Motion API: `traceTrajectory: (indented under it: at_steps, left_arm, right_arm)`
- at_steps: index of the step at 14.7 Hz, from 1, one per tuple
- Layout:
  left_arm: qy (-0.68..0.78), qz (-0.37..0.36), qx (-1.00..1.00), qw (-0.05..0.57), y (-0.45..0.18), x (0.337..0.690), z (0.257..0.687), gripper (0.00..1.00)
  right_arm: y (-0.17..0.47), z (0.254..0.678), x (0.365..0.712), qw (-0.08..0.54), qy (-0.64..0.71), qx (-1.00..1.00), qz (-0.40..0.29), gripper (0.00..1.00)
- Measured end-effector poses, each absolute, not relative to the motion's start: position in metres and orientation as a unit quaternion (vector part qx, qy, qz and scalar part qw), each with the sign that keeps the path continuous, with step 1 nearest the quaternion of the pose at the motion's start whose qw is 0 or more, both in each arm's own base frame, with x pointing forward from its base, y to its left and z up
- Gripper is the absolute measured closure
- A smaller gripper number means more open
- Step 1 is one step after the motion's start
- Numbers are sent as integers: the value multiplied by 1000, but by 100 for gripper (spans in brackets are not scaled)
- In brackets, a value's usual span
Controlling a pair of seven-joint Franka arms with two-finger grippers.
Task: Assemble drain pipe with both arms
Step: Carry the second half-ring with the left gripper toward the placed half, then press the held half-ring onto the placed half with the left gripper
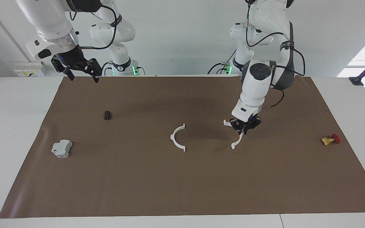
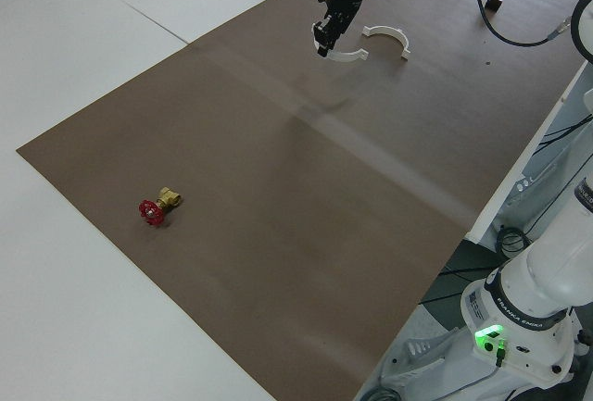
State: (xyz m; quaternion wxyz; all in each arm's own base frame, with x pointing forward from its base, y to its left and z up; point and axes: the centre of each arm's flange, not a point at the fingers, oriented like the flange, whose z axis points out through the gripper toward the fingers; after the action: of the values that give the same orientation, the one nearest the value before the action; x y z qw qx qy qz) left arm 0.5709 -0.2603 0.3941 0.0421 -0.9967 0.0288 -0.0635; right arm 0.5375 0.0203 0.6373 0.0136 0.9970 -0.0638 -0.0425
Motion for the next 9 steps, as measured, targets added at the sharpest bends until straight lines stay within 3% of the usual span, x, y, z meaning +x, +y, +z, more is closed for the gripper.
traceTrajectory:
  at_steps: [4, 9]
  left_arm:
    - [54, -56, -996, 52, -350, 559, 355, 80]
    - [97, -44, -993, 59, -409, 538, 318, 80]
  right_arm:
    - [10, 637, 538, 13, -66, 997, -42, 0]
    - [2, 637, 538, 12, -59, 997, -42, 0]
